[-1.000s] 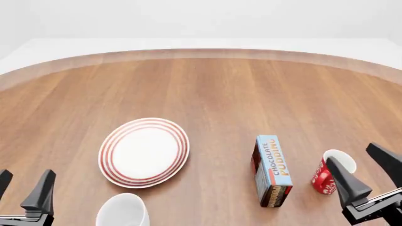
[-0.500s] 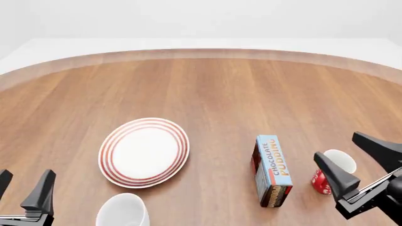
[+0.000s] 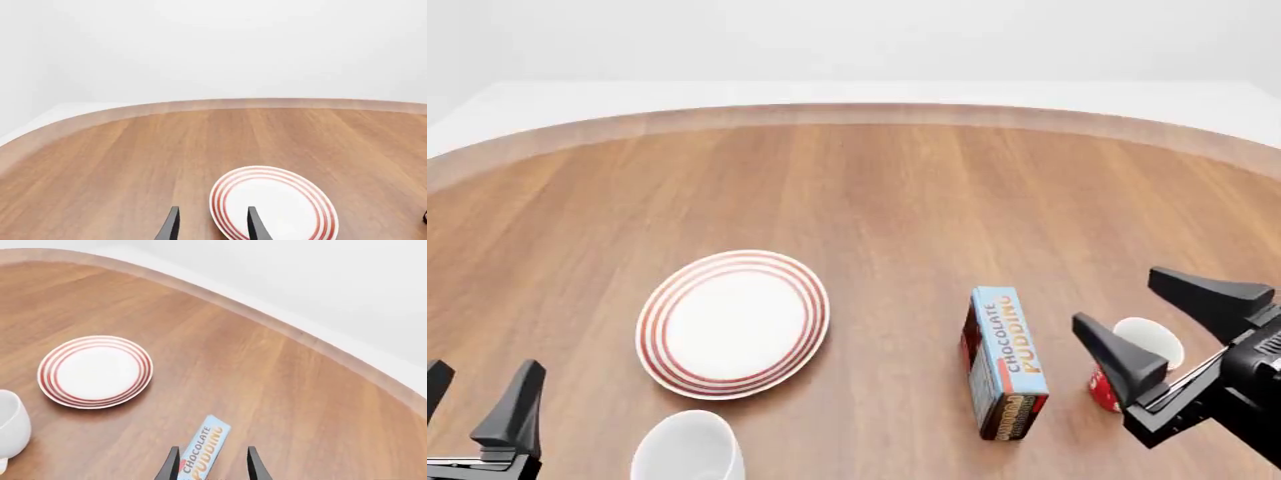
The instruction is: Pick up the white mug and put it on the plate, and put the chocolate pudding to the right of the plate.
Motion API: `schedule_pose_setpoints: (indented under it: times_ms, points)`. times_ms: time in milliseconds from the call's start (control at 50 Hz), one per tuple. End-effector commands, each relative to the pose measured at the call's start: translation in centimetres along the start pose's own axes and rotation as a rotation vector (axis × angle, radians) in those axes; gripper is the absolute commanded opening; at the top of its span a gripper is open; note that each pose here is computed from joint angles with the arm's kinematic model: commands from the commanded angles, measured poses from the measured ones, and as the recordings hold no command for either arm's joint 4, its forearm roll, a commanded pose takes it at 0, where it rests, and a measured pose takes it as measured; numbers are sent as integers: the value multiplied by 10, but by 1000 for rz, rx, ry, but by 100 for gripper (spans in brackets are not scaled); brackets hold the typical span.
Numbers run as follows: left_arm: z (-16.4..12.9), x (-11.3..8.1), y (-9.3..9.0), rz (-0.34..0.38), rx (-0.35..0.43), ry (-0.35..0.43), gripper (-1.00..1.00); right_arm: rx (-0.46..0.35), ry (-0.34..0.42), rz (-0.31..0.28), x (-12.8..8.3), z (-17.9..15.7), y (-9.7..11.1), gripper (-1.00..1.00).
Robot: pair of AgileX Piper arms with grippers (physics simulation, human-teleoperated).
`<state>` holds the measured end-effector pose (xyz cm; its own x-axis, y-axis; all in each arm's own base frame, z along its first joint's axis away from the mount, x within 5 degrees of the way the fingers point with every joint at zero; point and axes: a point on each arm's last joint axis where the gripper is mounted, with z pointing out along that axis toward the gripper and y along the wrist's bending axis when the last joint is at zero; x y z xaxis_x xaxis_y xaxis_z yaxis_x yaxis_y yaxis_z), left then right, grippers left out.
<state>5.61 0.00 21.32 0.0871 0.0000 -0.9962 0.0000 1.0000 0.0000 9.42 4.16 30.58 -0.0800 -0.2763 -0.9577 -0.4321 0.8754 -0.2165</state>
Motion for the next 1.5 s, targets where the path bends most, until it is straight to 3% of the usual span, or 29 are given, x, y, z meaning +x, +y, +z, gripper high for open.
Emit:
schedule_pose_setpoints:
  times_ms: [20,380,480,880,1340,1500]
  points:
    - [0,0,0,0,0,0,100,-21,54,3,-4,9,0,100]
    - [0,0,0,0,0,0,100,-52,126,14,-9,20,1,100]
    - [0,0,0,0,0,0,100,-60,137,71,-18,20,1,100]
    - [0,0,0,0,0,0,100,-60,230,166,-28,27,-2,100]
    - [0,0,0,0,0,0,100,-64,344,123,-28,56,-5,100]
    - [0,0,0,0,0,0,100,-71,381,136,-23,66,-3,100]
